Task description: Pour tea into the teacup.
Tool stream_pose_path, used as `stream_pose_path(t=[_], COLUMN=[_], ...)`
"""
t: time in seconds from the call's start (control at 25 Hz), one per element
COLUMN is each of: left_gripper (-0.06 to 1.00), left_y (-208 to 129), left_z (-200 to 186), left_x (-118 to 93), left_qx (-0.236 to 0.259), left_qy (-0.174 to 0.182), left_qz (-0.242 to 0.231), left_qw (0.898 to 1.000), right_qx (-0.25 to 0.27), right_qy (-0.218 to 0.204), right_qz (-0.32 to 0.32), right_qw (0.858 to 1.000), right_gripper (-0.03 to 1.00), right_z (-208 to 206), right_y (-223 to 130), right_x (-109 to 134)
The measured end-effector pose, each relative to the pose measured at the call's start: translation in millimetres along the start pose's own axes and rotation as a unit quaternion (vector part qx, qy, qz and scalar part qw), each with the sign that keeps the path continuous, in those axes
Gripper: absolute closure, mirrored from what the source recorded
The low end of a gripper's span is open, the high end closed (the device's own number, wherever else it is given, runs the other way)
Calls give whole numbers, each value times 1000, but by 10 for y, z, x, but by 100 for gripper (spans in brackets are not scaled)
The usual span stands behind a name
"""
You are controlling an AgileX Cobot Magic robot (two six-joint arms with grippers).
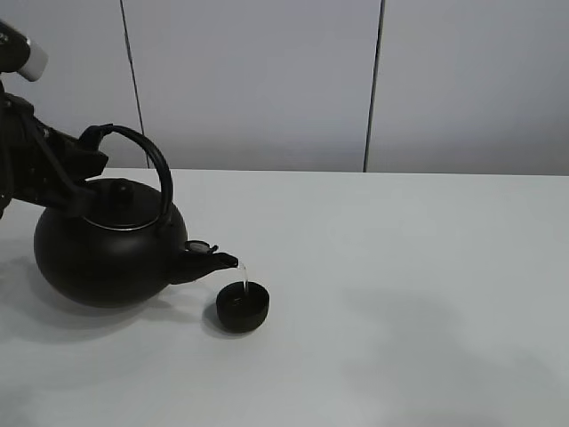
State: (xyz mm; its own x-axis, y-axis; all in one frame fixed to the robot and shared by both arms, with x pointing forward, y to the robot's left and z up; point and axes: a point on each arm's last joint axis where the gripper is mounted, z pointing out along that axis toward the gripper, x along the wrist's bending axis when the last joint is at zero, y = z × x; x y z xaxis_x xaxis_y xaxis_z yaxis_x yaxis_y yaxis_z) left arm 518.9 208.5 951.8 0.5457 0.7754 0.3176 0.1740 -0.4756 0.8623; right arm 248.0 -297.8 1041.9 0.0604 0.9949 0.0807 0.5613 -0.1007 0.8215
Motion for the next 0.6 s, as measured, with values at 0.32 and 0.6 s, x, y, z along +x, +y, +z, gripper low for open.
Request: stream_pose_path(t=[0.32, 0.6], left_gripper=[81, 81], left_y=[0, -1], left_z=[0, 0], left_x=[0, 0], left_qx=[0, 0], left_qy=[0, 0], left_qz=[0, -29], left_qw=[1000, 1000], right_qx=[0, 0], right_qy=[0, 0], right_qz=[0, 0], right_qw=[1000, 1000], right_gripper=[45, 45], right_z=[0, 0], right_y=[0, 0], right_x=[0, 0])
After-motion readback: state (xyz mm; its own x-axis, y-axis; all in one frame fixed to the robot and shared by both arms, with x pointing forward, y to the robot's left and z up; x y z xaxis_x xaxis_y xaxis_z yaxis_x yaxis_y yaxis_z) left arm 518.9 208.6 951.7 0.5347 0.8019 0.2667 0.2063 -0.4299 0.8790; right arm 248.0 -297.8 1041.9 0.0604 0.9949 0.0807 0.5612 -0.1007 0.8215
